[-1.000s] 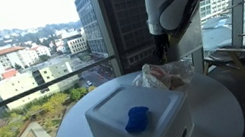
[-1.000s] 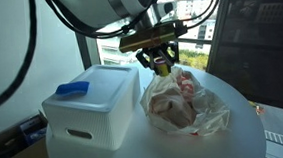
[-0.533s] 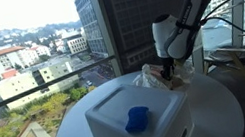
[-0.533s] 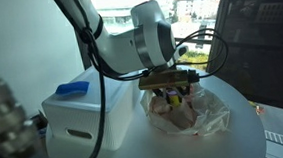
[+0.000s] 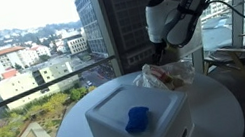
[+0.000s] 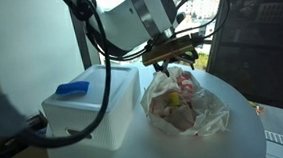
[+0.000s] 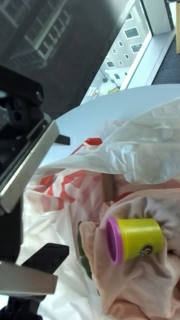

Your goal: Put all the objects on the basket into the carrier bag

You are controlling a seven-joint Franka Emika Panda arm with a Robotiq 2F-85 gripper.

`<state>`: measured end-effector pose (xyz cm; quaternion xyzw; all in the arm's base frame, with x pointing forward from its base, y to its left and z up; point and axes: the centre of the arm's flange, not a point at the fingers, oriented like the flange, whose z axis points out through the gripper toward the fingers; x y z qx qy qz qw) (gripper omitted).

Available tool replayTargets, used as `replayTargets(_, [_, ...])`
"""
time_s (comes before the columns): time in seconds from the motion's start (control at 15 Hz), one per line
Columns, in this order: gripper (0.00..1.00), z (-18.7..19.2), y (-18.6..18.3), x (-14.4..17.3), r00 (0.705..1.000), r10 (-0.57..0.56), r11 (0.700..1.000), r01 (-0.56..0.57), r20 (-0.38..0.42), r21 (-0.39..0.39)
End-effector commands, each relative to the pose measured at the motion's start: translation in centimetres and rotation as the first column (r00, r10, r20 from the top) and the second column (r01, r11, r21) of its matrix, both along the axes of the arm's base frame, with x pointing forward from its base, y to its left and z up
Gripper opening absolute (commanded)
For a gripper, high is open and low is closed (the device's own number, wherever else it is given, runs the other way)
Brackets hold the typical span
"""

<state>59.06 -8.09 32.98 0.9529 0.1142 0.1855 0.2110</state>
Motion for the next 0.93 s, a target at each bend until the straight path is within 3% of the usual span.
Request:
replayTargets(0.0, [1.0,7.6,4.6,-3.8,0.996,0.093,0.988,-0.094,0.012,0.119])
replayTargets(0.2, [0.99,10.0,11.7,-7.1,0.972,0.232,0.954,-0.222,-0.029,0.202])
replayTargets(0.47, [1.0,10.4,21.2,-10.9,0.908,0.4,0.875,-0.339,-0.124,0.345])
replayTargets(0.73, [1.0,7.8,26.8,-13.3,0.798,0.55,0.784,-0.392,-0.246,0.482])
replayTargets(0.87, [1.0,5.7,27.8,-13.9,0.725,0.603,0.763,-0.402,-0.332,0.507])
